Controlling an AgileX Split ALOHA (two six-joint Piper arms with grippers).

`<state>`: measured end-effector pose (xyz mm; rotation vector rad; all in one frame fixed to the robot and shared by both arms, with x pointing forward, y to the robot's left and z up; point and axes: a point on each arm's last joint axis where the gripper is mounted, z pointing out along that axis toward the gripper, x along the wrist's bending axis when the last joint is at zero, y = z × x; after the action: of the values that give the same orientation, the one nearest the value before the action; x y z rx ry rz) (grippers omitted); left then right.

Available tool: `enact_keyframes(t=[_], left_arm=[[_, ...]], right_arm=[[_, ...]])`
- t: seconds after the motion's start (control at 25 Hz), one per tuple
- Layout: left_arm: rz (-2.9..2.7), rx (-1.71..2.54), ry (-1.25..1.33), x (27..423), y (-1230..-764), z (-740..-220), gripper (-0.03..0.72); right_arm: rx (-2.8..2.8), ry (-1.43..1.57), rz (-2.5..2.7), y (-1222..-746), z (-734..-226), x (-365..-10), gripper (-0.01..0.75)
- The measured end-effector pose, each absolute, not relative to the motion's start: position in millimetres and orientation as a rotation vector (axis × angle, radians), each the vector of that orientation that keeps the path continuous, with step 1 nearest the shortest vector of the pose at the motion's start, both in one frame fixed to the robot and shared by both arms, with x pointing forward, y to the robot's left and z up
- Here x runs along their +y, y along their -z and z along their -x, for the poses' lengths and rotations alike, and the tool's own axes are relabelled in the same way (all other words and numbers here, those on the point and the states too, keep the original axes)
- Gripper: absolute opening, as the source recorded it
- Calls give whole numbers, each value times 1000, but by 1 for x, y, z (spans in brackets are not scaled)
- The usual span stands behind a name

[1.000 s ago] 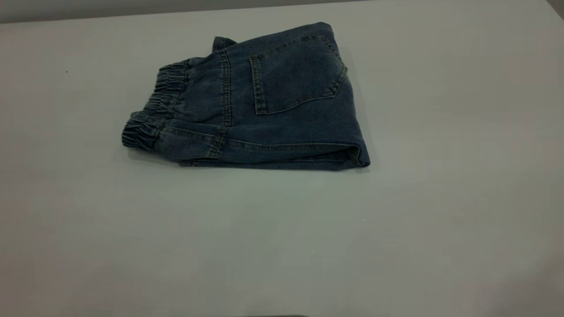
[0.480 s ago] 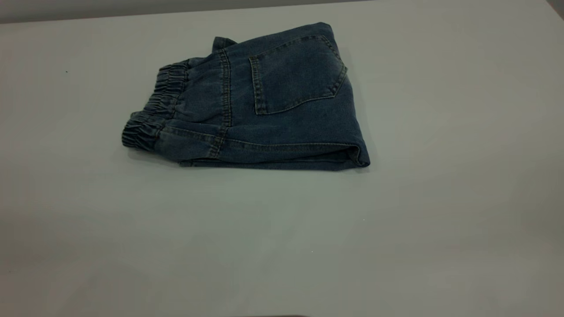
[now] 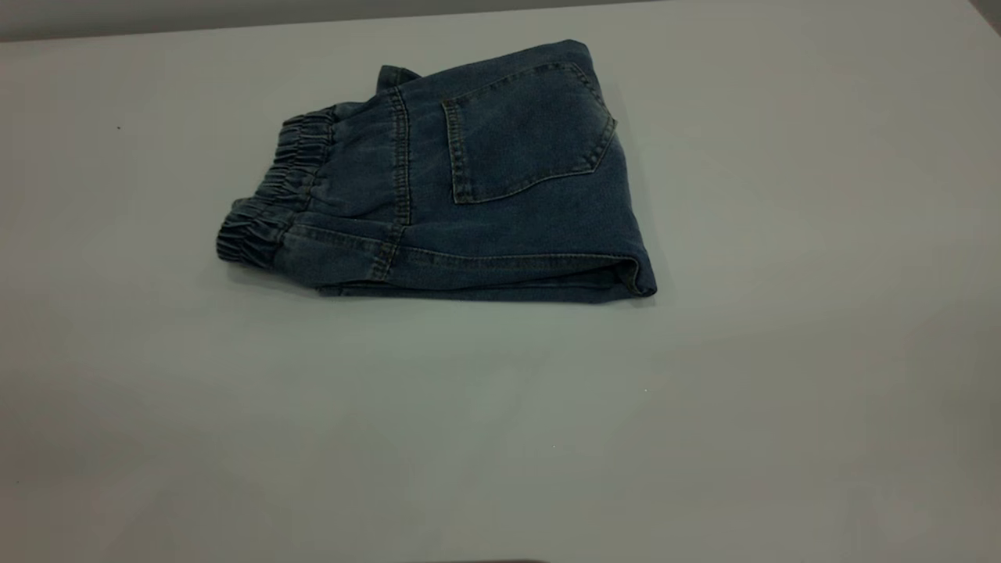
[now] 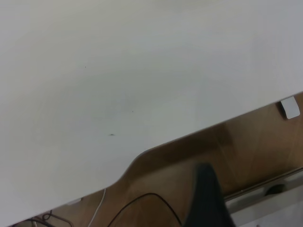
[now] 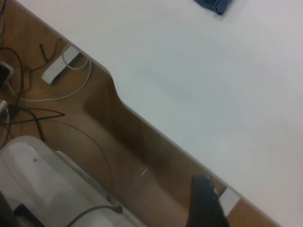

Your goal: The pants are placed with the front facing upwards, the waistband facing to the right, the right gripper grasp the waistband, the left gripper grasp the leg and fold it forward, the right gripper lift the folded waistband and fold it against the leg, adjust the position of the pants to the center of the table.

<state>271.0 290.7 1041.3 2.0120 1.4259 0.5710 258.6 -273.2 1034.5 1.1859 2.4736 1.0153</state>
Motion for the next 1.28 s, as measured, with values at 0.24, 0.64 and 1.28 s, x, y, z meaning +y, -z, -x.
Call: enact_keyframes(t=[0.24, 0.64, 1.28], left_arm=[[-2012, 1425, -572, 291, -1041, -271, 442], [-1934, 1511, -637, 295, -1042, -268, 442], [-1625, 1644, -886, 302, -1045, -239, 442]], right_arm=[[2472, -1020, -1185, -1035, -258, -273, 379], [2297, -1009, -1406, -1035, -260, -277, 379], [1696, -1070, -1631, -1038, -232, -290, 379]])
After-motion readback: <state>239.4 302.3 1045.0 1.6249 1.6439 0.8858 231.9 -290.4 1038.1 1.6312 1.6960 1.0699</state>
